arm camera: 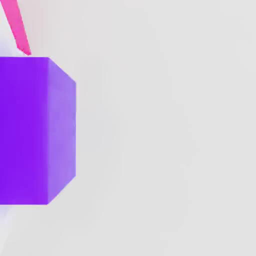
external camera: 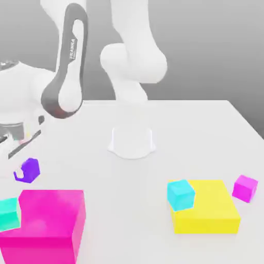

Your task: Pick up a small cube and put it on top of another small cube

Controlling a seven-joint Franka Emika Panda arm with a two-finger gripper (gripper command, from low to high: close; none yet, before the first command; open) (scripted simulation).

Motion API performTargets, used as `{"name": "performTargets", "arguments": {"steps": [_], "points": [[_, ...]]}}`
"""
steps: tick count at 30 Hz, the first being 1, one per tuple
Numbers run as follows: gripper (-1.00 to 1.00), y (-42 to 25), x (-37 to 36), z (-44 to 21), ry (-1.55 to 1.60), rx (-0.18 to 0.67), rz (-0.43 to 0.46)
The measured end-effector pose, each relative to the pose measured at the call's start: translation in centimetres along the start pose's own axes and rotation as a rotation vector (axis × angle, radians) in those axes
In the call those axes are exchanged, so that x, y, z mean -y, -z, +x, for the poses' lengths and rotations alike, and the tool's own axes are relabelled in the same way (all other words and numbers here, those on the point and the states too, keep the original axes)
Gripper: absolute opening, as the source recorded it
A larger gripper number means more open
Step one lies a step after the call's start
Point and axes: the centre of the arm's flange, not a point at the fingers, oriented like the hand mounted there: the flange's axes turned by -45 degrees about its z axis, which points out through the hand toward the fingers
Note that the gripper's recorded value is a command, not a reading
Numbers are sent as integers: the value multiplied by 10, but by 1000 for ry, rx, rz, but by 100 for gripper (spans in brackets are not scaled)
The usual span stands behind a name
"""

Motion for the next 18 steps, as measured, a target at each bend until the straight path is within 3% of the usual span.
{"name": "performTargets", "arguments": {"steps": [9, 12, 13, 18], "points": [[-100, 90, 112, -58, -35, 5, 3], [-100, 60, 120, -59, -51, 5, 3], [100, 46, 120, -60, -52, 6, 3], [100, 46, 120, -60, -52, 6, 3]]}}
